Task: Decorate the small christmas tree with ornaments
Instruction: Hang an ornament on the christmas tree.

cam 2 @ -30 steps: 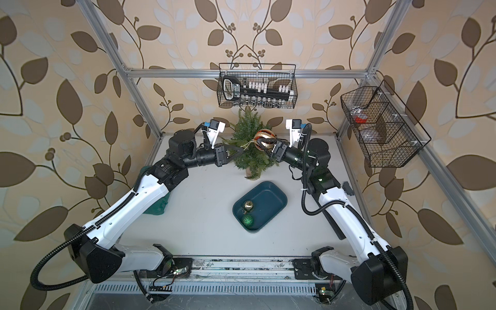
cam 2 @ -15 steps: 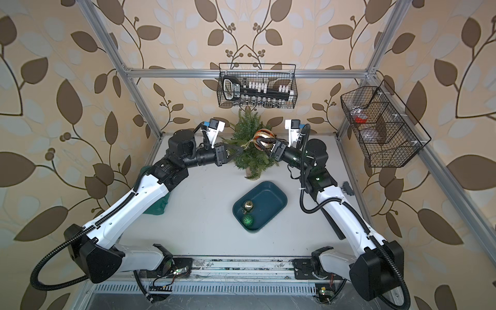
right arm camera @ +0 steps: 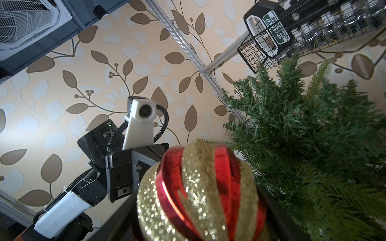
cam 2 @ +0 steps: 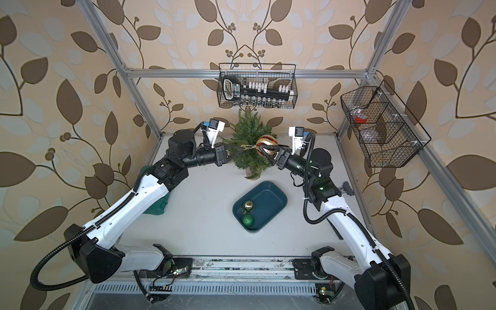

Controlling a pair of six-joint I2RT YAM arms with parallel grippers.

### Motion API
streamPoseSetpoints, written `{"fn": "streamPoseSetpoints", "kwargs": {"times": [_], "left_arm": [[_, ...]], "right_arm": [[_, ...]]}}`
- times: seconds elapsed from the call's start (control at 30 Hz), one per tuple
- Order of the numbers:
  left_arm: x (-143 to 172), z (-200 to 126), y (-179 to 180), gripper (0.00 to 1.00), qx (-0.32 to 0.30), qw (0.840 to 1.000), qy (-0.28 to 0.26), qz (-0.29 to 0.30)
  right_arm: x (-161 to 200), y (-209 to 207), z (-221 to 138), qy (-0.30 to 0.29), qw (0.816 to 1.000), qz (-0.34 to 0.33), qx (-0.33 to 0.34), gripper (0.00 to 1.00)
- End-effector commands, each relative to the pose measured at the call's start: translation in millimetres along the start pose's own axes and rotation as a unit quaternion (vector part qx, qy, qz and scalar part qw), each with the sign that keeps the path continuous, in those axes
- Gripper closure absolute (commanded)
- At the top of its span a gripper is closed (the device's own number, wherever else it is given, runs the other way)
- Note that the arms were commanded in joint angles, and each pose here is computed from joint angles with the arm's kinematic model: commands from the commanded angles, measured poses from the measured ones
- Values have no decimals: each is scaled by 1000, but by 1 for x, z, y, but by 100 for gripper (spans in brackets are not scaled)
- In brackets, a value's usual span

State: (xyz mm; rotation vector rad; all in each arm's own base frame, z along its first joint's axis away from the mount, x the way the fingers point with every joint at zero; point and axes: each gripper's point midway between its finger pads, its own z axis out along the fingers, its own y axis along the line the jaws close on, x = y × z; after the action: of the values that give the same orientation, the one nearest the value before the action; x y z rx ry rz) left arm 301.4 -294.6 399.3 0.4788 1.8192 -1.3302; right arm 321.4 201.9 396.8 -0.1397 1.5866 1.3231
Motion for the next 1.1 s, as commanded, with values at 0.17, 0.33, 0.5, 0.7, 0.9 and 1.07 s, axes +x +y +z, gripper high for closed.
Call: {"fn": "streamPoseSetpoints", "kwargs": {"times": [0.17,0.33,0.5,0.7,0.9,1.07], "left_arm": [[-17,-16,-13,100,-5,999,-26,48],[-18,-15,-12,100,-11,998,-25,53],[-20,-15,-13,100,-8,998,-26,54],[-26,-19,-17,100,-9,997,-39,65],[-32,-21,-22,100,-8,996,-47,76],[-36,-22,-22,100,-12,995,-56,80]], "right_arm": [[-9,-2,4,-27,1000,-16,0,39],[-8,-3,9,-28,999,-31,3,39],[-6,-3,16,-27,999,-34,-1,39],[-13,3,16,-57,997,-46,-10,39],[-20,14,18,-73,995,-54,-29,39],[-18,11,22,-69,996,-51,-28,39]]}}
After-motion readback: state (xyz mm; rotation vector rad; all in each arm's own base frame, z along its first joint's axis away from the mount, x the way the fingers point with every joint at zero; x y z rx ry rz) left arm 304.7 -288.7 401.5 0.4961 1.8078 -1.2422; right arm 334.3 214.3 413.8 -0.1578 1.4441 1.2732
